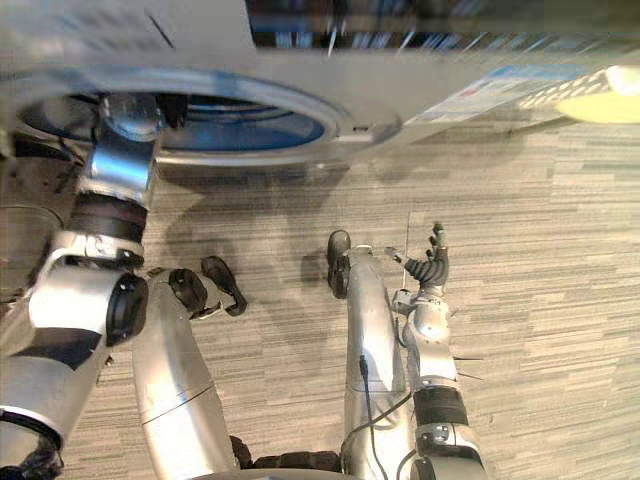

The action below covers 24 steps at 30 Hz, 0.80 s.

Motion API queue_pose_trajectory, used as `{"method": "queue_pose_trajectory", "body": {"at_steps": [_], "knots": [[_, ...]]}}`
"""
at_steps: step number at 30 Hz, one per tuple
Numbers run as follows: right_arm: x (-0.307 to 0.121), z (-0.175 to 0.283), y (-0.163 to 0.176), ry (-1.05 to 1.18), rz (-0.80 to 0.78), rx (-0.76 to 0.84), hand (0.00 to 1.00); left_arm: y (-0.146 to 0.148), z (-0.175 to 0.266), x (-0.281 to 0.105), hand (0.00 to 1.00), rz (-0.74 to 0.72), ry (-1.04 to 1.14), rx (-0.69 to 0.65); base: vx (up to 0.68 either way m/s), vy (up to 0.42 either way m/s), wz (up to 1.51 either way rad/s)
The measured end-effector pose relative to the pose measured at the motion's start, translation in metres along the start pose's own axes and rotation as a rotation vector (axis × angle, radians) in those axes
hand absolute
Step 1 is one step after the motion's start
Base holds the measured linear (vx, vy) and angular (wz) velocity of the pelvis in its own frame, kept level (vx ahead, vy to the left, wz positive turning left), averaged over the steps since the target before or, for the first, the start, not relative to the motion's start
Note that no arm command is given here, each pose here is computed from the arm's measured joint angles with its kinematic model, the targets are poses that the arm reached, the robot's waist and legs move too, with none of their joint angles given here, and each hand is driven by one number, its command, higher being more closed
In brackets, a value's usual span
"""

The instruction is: Pick up the laundry basket with both hands and put the clothes into the washing machine.

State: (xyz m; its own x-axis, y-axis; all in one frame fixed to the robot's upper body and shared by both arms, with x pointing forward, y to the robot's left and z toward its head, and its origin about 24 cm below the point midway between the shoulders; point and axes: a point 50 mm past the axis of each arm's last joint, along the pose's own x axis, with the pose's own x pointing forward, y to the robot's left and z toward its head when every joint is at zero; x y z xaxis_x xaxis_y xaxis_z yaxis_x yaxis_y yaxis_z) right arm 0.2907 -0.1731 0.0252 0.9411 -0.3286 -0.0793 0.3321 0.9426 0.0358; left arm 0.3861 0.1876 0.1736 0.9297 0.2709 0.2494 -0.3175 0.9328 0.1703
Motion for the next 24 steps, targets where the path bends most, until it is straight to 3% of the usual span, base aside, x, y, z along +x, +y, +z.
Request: {"method": "queue_pose_trajectory", "body": {"at_steps": [4, 6, 9, 13, 24], "knots": [[-0.007, -0.014, -0.007, 0.062, -0.017, -0.021, 0.0, -0.012, -0.088, -0.074, 0.0, -0.013, 0.258, -0.1, 0.1, -0.065, 0.15], [-0.022, -0.036, -0.02, 0.15, -0.042, -0.049, 0.0, -0.016, -0.14, -0.133, 0.0, -0.046, 0.464, -0.107, 0.18, -0.067, 0.25], [-0.049, -0.077, -0.035, 0.319, -0.051, -0.099, 0.0, -0.004, -0.183, -0.201, 0.0, -0.073, 0.677, -0.078, 0.2, -0.038, 0.2], [-0.074, -0.108, -0.046, 0.458, -0.049, -0.141, 0.0, 0.014, -0.215, -0.254, 0.0, -0.095, 0.864, 0.005, 0.18, 0.03, -0.06], [-0.111, -0.166, -0.094, 0.797, -0.118, -0.234, 0.0, 0.031, -0.249, -0.289, 0.0, -0.161, 1.07, 0.117, 0.1, 0.033, -0.03]]}}
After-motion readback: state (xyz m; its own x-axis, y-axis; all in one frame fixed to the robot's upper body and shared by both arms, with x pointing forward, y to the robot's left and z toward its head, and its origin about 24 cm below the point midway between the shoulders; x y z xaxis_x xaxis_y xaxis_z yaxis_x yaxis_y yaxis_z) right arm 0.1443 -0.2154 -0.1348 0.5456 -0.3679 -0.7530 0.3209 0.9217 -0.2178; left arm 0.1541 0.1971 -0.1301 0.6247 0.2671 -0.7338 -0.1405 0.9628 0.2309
